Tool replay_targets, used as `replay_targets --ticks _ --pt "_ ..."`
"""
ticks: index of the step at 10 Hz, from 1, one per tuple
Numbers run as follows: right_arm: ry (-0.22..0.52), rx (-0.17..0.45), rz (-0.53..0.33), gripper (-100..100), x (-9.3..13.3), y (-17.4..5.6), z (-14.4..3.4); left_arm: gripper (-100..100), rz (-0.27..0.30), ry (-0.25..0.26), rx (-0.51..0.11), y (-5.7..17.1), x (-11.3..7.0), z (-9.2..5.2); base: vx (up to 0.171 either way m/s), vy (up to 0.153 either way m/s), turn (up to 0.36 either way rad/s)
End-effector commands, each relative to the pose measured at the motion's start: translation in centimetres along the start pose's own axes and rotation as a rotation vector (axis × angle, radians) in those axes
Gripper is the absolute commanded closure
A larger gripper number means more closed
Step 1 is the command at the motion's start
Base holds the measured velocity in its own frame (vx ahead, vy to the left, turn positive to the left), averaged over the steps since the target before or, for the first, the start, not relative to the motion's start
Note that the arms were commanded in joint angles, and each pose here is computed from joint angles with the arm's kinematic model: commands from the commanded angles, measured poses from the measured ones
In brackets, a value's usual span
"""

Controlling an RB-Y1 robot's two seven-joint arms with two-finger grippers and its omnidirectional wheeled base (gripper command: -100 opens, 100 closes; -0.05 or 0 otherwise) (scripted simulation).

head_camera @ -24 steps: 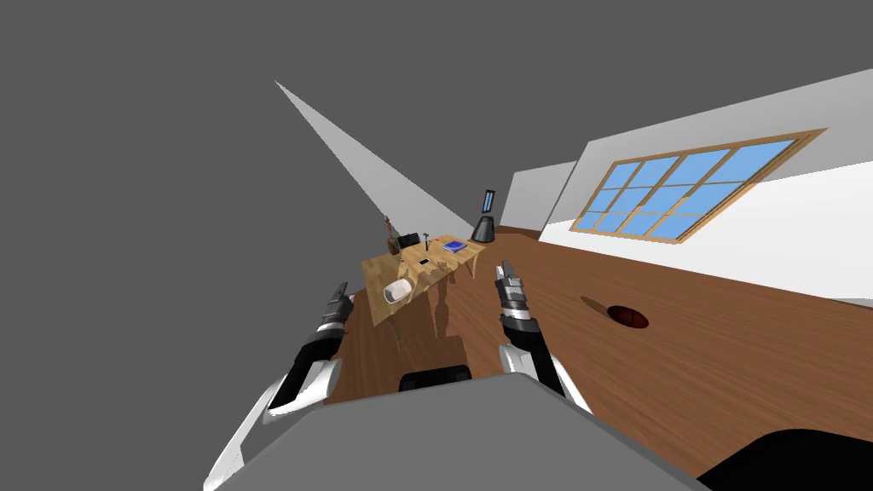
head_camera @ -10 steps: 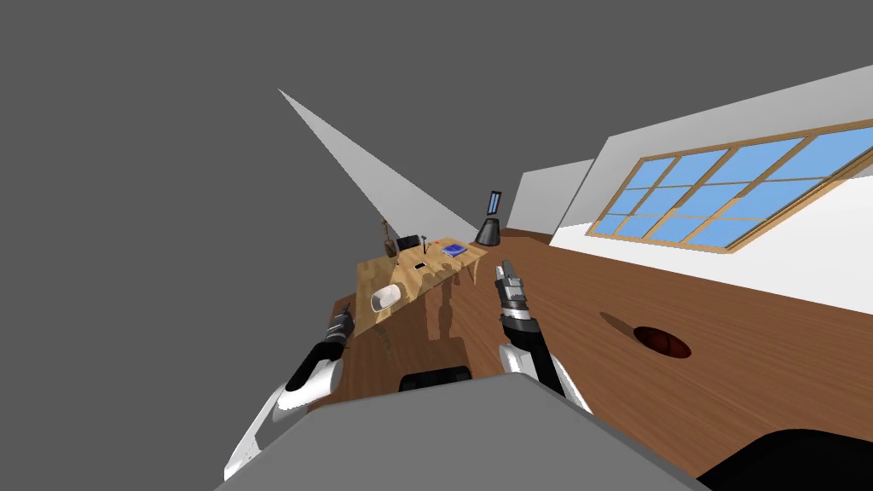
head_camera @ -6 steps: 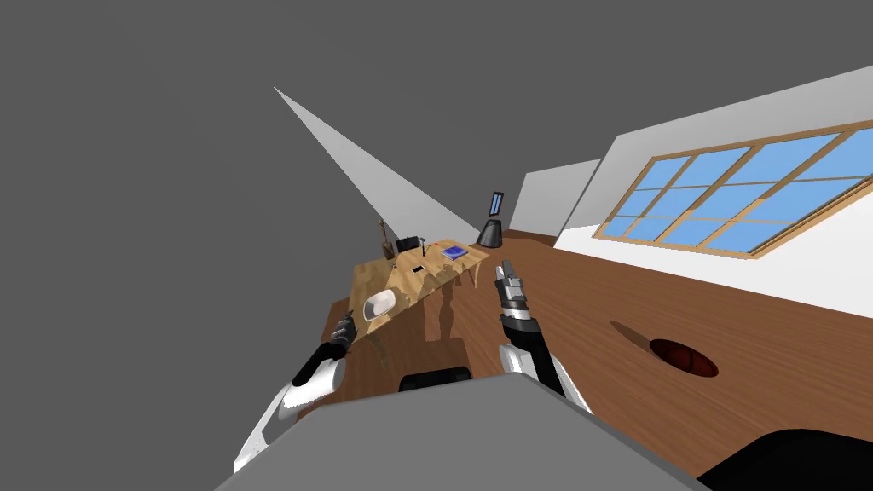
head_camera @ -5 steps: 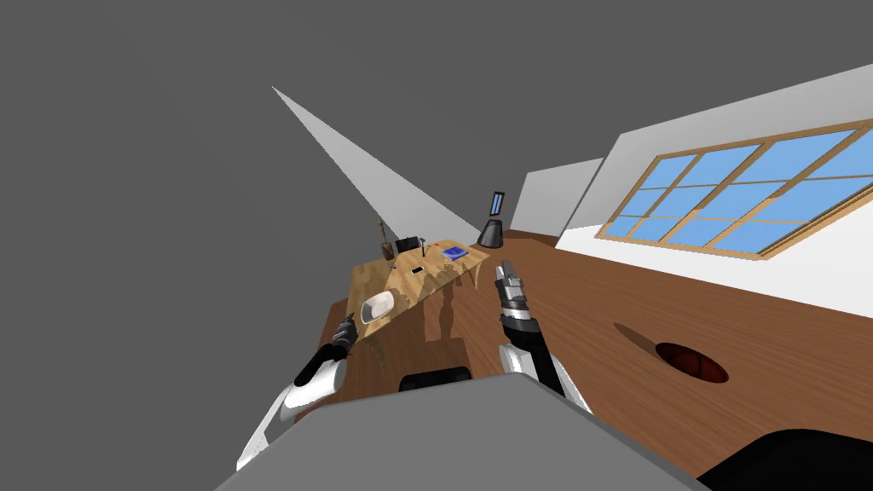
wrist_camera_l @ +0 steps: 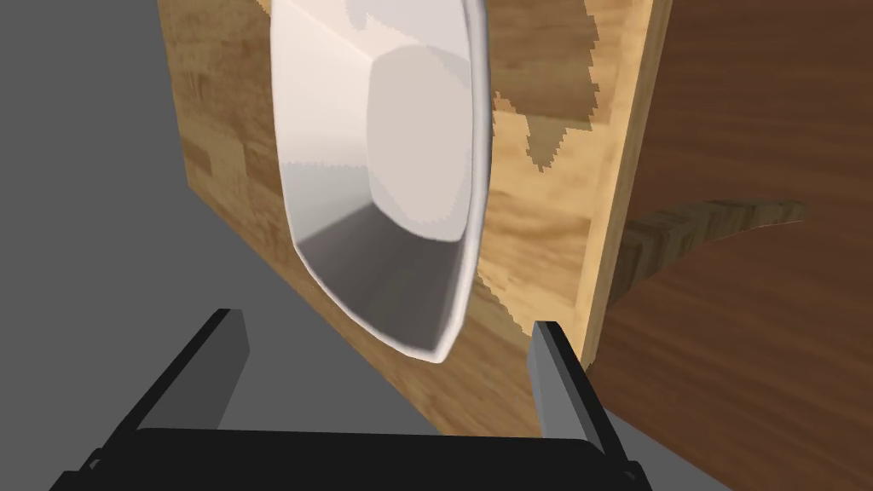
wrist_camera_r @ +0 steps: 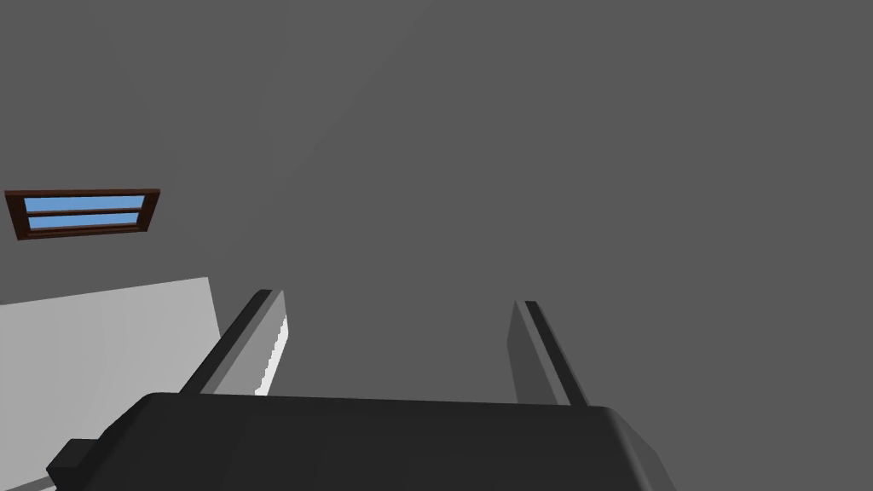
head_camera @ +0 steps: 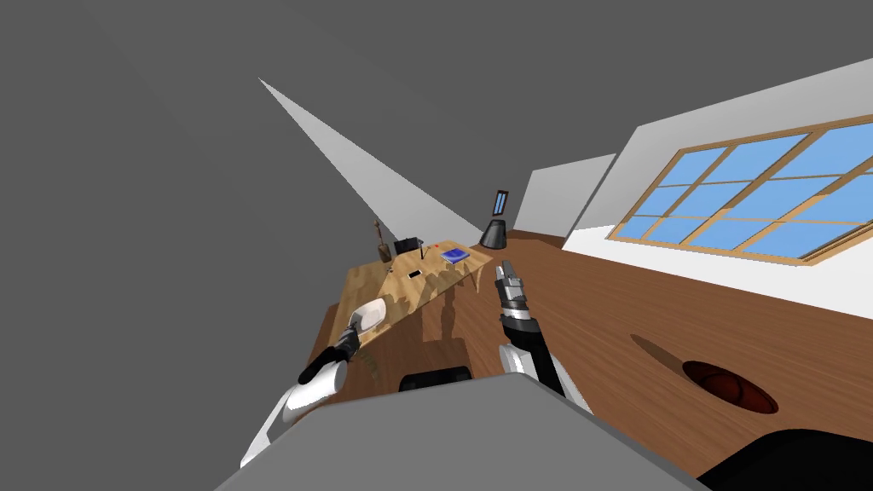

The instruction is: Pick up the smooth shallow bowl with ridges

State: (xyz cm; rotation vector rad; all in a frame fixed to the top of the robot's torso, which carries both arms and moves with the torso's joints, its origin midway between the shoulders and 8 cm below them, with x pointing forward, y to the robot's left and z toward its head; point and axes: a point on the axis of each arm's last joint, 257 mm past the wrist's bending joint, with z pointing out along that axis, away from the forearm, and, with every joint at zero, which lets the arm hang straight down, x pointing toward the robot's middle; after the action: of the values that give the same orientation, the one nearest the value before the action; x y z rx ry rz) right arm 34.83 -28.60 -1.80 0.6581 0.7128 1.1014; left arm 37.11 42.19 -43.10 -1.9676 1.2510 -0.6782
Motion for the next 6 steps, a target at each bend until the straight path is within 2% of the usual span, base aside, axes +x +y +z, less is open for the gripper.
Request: replay_targets --ticks 1,3,4,5,6 --pt "0.0 0.0 0.0 0 0.0 0.0 0.0 -100 -0.01 -0.001 -0.046 1.5 -0.1 0.4 0.128 -0.062 0.031" --pt "0.0 0.0 0.0 0 0.0 0.0 0.0 -100 -0.021 -0.002 -0.102 3.3 -0.3 0.6 0.113 -0.073 0.03" --pt "0.0 0.0 0.0 0 0.0 0.0 0.0 -100 -0.017 -0.001 -0.079 2.6 -0.2 0.5 0.053 -0.034 0.011" --pt "0.0 0.0 0.0 0 0.0 0.0 0.0 0 -0.018 -0.001 -0.085 2.7 -0.2 0.5 0.01 -0.007 0.0" --pt "0.0 0.0 0.0 0 0.0 0.0 0.0 -100 -0.023 -0.006 -0.082 2.8 -0.3 1.0 0.005 0.009 -0.049"
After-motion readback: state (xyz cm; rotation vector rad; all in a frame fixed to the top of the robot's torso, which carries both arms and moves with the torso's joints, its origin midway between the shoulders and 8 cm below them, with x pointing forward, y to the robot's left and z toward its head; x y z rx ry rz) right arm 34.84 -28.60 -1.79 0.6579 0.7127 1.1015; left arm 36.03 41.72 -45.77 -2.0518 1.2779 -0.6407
